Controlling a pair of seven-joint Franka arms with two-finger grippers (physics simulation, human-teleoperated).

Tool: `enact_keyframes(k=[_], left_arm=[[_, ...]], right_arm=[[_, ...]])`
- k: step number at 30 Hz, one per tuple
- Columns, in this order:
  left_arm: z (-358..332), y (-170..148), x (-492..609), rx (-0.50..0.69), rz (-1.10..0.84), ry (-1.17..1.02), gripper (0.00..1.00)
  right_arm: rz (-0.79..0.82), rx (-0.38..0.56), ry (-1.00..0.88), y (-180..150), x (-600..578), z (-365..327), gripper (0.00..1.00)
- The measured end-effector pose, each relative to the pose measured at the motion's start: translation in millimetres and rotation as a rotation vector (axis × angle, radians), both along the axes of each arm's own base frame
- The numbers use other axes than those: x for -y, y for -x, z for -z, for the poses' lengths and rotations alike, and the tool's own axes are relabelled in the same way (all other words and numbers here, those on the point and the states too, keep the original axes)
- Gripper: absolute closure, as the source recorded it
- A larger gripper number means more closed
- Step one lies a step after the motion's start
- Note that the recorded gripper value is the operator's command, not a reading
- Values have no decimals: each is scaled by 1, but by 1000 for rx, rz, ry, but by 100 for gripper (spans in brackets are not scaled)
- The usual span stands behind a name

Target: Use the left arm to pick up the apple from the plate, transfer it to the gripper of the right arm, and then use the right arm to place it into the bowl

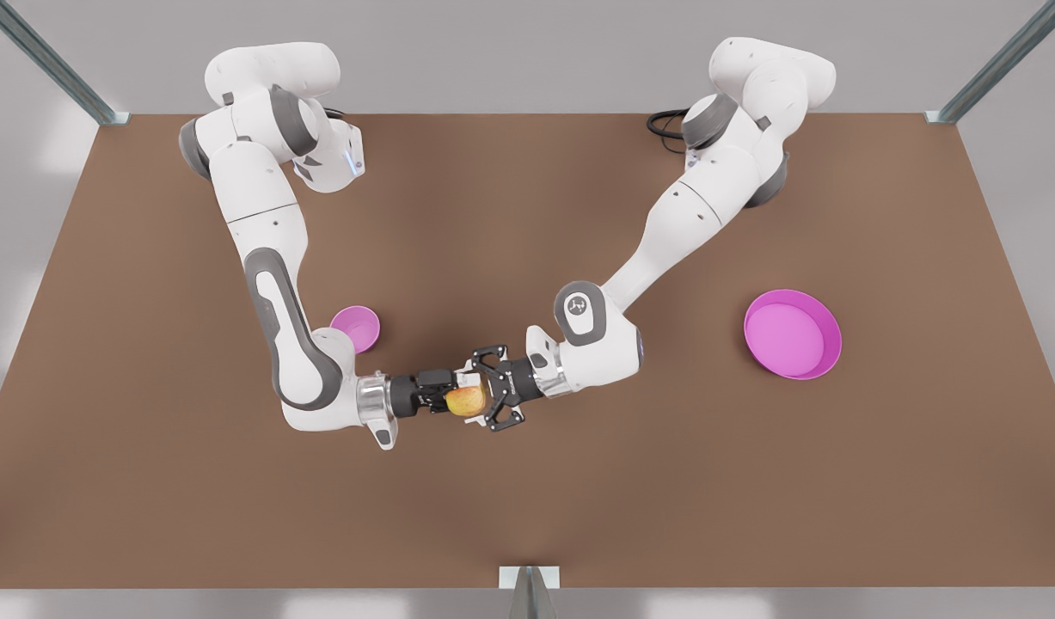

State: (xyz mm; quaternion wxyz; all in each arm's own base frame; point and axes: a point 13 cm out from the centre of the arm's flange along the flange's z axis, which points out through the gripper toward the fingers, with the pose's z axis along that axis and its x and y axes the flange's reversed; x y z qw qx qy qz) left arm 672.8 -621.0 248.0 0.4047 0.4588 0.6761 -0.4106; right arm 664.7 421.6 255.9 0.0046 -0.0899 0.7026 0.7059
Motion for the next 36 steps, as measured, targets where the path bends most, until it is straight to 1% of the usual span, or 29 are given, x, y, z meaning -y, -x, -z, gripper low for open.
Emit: enact_keyframes(k=[7, 12, 15, 17, 20, 21, 23, 24, 25, 26, 27, 29, 31, 33, 36], left_arm=[[0, 0, 0, 2, 2, -1, 0], [2, -5, -5, 5, -4, -5, 0], [6, -15, -19, 5, -21, -14, 0], [18, -27, -38, -1, -39, -32, 0], [31, -34, -56, -6, -51, -62, 0], [43, -45, -84, 10, -65, -127, 0], [45, -59, -168, 96, -54, -385, 0], [14, -67, -210, 156, -31, -509, 0], [-34, -71, -245, 213, 1, -625, 0], [-82, -66, -273, 244, 28, -735, 0], [-121, -59, -305, 237, 27, -835, 0], [-194, -42, -381, 162, -61, -980, 0], [-256, -14, -466, 39, -206, -1028, 0], [-273, 4, -509, -92, -304, -1049, 0], [-267, 20, -510, -251, -376, -1062, 0]], right_arm=[[3, -4, 2, -2, 6, -2, 31], [0, -7, 3, 3, 12, -14, 31], [-2, 6, 18, -1, 31, -22, 31], [-7, 4, 36, 4, 46, -27, 30], [-11, -6, 62, 11, 69, -29, 30], [-12, -14, 76, 16, 81, -29, 30], [-17, -31, 116, 27, 108, -21, 30], [-24, -37, 140, 35, 122, -17, 30], [-34, -49, 164, 47, 134, -11, 30], [-43, -62, 187, 60, 147, -5, 30], [-50, -69, 208, 69, 161, 0, 30], [-66, -78, 243, 87, 189, 9, 30], [-83, -79, 276, 106, 216, 14, 30], [-109, -70, 317, 126, 243, 15, 30], [-168, -40, 390, 148, 276, 19, 30]])
